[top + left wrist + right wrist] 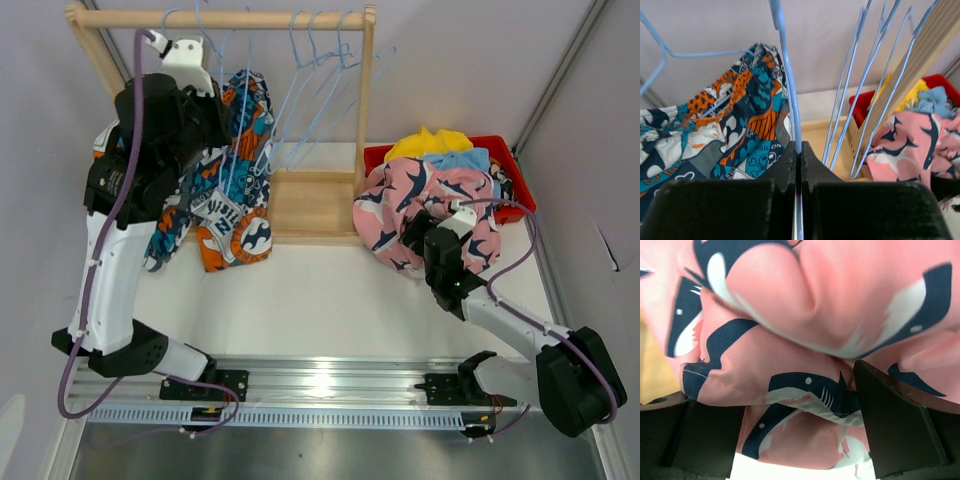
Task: Remove the shorts from the hanger
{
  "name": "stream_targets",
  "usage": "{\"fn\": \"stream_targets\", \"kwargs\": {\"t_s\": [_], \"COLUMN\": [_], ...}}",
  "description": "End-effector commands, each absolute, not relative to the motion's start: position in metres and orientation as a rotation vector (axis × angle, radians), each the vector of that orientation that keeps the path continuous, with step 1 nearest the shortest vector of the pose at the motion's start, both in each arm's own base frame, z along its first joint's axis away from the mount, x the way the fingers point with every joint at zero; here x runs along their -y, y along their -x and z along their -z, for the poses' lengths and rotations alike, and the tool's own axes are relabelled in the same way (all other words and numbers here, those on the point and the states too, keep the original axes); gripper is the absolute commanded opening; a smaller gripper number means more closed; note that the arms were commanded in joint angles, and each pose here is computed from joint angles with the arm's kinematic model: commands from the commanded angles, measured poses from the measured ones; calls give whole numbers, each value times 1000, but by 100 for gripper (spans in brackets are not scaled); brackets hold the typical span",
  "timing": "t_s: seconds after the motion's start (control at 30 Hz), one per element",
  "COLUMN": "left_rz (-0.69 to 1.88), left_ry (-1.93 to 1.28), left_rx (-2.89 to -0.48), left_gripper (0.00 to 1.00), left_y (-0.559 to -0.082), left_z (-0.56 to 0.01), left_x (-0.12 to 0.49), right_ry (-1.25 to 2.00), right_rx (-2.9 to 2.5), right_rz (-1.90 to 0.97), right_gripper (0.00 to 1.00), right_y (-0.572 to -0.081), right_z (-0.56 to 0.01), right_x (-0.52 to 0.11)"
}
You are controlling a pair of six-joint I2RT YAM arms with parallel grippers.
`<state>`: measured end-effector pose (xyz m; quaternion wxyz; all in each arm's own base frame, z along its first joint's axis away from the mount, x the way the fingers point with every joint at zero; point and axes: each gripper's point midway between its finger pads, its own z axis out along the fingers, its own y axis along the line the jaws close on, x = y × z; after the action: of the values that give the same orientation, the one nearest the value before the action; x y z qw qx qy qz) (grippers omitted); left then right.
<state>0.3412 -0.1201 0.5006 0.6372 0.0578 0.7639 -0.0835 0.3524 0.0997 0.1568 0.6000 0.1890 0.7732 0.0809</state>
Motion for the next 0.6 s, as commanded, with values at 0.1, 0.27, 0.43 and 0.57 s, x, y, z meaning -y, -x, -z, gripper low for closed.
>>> {"fn": "stream_targets", "kwargs": {"t_s": [0.1, 0.27, 0.43, 0.57], "left_rz": [245, 229, 268, 297], "left_ry": [-100, -132, -180, -217], "left_rx": [-1547, -1571, -1628, -1661], "left_gripper": [0, 0, 0, 0], "left_y": [-312, -325, -349, -371], "left_z": [-568, -555, -523, -508], "left_x": [107, 114, 137, 155], "right_ry": [-525, -530, -528, -521], "right_rx": [-1731, -1739, -1748, -1758], "right_rz": [-211, -223, -232, -217], "right_gripper": [88, 88, 88, 88], "right_y": [-346, -343, -338, -335], "right_z": [-158, -152, -143, -136], "right_x": [-96, -98, -99, -97]}}
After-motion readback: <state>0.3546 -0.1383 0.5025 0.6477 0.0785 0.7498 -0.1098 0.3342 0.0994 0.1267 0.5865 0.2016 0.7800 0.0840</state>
